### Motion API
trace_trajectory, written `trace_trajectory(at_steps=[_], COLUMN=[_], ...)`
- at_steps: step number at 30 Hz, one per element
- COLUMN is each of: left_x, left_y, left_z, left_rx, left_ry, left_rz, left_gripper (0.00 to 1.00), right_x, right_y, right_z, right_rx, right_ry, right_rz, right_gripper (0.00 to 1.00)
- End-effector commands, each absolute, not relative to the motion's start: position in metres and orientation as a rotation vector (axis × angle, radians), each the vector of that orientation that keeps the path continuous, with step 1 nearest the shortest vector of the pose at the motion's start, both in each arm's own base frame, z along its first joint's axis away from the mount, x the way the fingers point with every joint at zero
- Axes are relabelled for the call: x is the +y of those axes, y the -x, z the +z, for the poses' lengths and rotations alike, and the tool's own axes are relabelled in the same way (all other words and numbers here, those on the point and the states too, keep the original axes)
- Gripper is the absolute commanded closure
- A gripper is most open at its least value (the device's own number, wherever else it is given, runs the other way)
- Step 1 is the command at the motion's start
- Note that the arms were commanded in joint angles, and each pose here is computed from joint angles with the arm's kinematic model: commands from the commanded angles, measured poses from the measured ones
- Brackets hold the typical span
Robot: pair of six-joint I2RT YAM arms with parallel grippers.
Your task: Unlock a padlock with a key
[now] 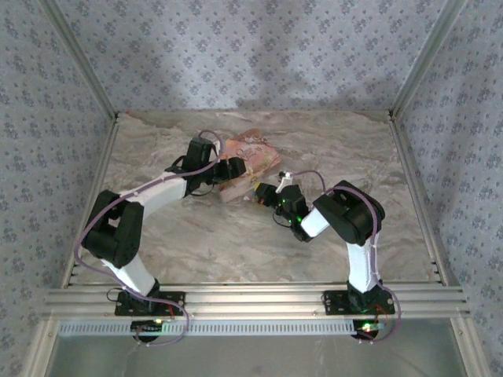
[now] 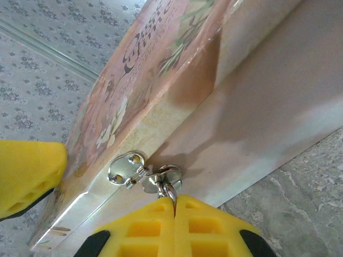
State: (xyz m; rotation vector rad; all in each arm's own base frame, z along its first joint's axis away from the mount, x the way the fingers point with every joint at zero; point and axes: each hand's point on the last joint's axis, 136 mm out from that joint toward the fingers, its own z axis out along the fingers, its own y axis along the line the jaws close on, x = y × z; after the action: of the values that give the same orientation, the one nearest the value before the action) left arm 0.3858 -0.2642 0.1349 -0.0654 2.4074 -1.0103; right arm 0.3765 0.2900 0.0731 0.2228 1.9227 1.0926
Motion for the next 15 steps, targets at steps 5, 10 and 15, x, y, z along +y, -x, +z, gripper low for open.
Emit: trace_trajectory(at_steps=[5,10,15], left_x=[-0.2650,-0.2644,-0.2651], left_y=[-0.3647,-0.3641,-0.3628], left_z=[0.1010,0.1039,0.1032], left_rx=[2.531,2.526,2.525], left_ry=[0.101,0.098,0.099], left_rz=[-1.002,-1.000,-1.006], left_gripper=[0.31,0.31,0.31], right_x=[0.2883,0.2896,0.2896], right_y=[-0.3852,-0.3848,-0.3846], right_z=[0.0903,0.0892,0.0903], right_rx=[1.871,1.879,1.873], right_ry=[-0.241,-0.239,-0.246], right_rz=[1.072,1.074,1.080], right_gripper=[1.00,1.00,1.00])
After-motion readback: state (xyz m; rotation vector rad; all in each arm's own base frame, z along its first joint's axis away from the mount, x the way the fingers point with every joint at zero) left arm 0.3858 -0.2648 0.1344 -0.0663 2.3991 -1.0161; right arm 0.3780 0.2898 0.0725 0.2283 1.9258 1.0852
